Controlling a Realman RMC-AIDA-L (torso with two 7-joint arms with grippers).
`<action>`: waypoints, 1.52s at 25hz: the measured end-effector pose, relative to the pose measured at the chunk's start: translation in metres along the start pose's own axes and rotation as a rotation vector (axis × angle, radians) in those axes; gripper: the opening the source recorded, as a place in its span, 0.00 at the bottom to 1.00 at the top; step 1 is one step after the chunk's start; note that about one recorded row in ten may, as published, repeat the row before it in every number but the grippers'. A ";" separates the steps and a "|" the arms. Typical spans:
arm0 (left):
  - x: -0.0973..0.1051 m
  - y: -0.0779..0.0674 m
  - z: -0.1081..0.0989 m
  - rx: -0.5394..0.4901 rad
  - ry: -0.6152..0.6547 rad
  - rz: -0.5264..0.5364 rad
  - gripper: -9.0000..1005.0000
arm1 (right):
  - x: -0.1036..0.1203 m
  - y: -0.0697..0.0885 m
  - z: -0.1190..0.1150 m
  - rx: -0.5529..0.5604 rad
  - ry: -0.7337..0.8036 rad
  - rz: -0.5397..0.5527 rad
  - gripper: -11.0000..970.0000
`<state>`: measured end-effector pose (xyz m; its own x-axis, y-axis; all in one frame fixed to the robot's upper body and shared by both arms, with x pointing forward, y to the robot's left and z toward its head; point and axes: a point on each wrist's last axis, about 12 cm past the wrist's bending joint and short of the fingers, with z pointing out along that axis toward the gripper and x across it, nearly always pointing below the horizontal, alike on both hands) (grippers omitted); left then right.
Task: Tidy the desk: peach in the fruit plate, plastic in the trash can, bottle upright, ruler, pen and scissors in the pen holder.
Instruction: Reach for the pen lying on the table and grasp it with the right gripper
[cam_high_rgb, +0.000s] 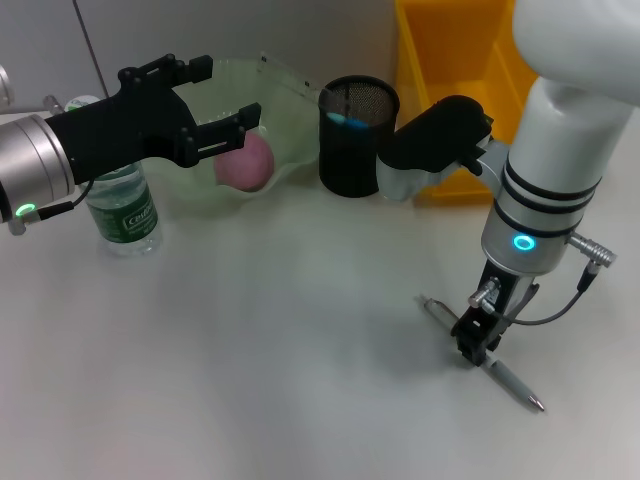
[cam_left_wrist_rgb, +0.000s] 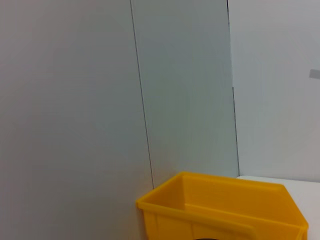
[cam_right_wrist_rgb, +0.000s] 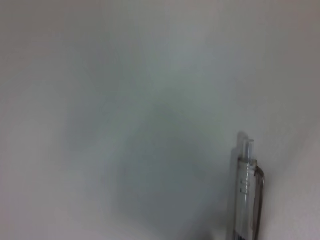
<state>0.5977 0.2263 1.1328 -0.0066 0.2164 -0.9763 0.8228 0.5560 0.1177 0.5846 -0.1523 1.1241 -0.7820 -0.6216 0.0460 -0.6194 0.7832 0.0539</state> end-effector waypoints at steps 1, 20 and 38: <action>0.000 0.000 0.000 0.000 0.000 0.000 0.80 | 0.000 0.000 0.000 0.000 0.000 0.000 0.22; 0.000 0.000 0.000 -0.002 -0.001 0.001 0.80 | 0.000 0.000 -0.001 0.000 -0.004 0.003 0.15; 0.002 0.000 -0.003 -0.001 -0.003 -0.005 0.80 | -0.004 0.003 -0.015 0.004 -0.057 -0.015 0.10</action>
<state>0.5958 0.2290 1.1319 -0.0091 0.2115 -0.9773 0.8221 0.5579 0.1131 0.5867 -0.1477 1.1391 -0.7753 -0.6315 -0.0112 -0.6312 0.7740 0.0499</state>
